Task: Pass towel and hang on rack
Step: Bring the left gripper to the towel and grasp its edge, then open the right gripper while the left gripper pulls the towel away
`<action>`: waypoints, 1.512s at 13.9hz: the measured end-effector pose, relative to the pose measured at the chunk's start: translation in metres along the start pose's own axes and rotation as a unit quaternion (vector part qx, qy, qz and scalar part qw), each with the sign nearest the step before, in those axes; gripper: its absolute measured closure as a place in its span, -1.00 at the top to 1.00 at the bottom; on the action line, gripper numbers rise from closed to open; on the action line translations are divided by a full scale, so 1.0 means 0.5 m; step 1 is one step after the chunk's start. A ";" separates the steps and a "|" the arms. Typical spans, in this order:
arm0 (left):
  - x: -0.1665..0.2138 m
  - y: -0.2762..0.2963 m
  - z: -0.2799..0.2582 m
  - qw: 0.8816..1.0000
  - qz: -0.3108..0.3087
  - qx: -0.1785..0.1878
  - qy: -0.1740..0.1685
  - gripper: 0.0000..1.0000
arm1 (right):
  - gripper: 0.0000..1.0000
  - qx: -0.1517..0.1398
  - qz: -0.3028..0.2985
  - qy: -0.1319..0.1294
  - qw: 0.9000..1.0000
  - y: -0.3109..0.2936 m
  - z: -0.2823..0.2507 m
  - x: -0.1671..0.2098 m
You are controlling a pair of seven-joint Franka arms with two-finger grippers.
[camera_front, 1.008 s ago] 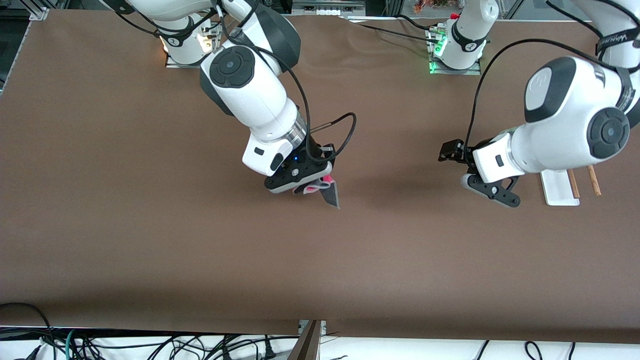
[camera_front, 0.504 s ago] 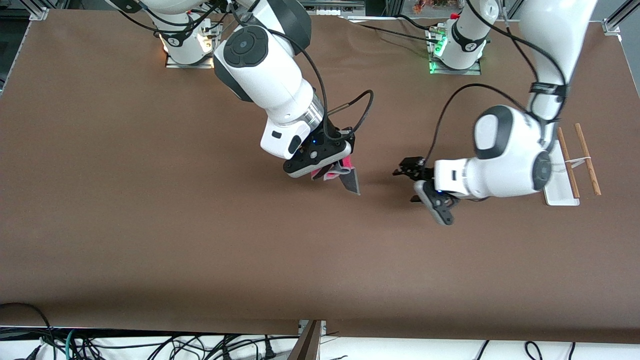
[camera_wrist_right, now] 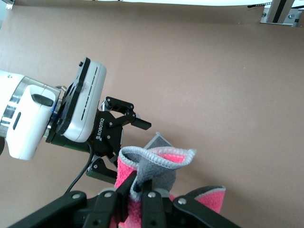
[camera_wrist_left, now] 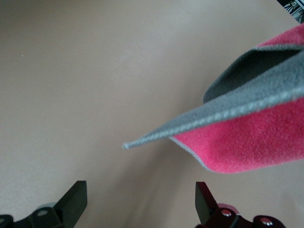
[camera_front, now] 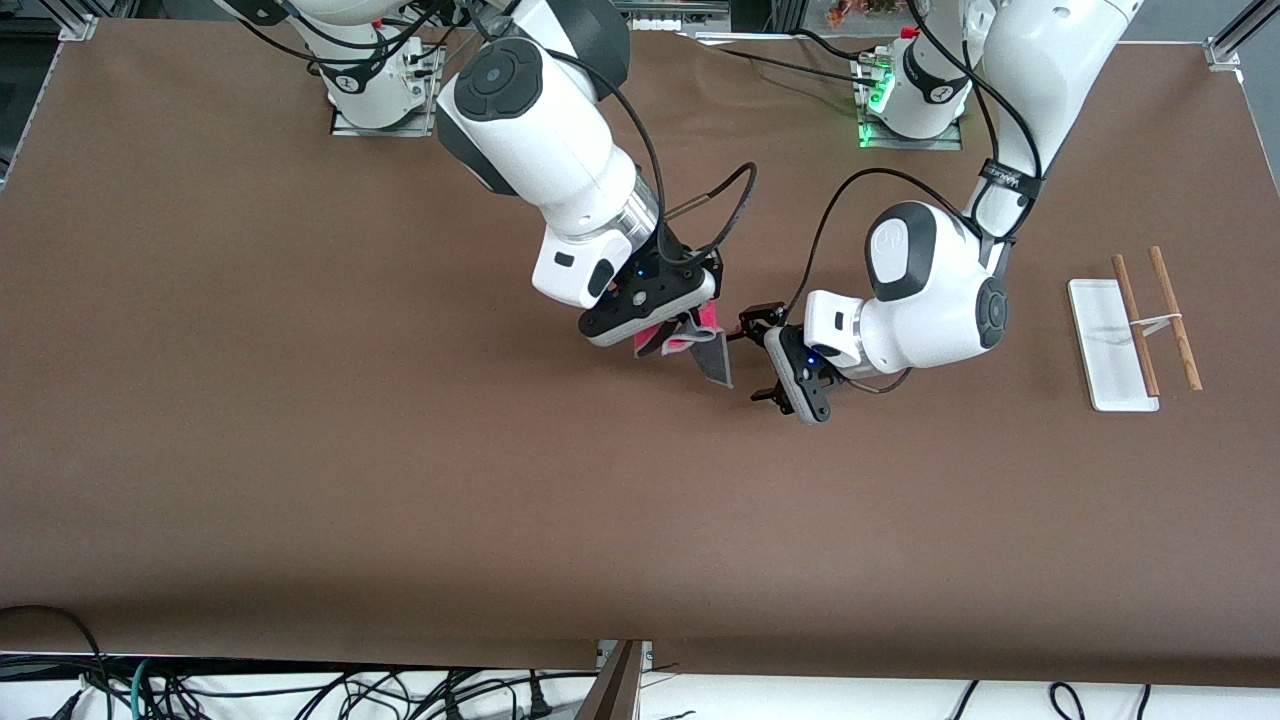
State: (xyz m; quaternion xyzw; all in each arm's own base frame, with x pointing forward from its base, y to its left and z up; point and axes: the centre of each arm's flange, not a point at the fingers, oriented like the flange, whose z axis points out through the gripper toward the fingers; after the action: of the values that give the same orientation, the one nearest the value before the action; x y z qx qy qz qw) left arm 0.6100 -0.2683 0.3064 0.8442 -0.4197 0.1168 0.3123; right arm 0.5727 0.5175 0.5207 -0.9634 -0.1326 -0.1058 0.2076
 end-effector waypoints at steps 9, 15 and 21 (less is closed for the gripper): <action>0.051 0.042 -0.007 1.000 0.024 -0.006 0.016 0.94 | -0.83 0.002 -0.002 0.002 1.000 -0.003 0.006 -0.001; 0.060 0.045 -0.011 0.999 0.028 -0.005 0.020 0.28 | -0.83 0.002 -0.006 0.001 1.000 -0.003 0.009 -0.001; 0.061 0.031 -0.030 0.998 0.063 0.003 0.027 -0.96 | -0.83 0.002 -0.007 0.001 1.000 -0.003 0.010 -0.002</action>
State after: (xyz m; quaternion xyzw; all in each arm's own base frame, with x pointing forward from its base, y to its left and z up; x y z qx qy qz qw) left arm 0.6181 -0.2855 0.3386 0.8134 -0.4633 0.1600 0.3132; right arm 0.5722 0.5207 0.5169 -0.9620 -0.1390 -0.1076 0.2091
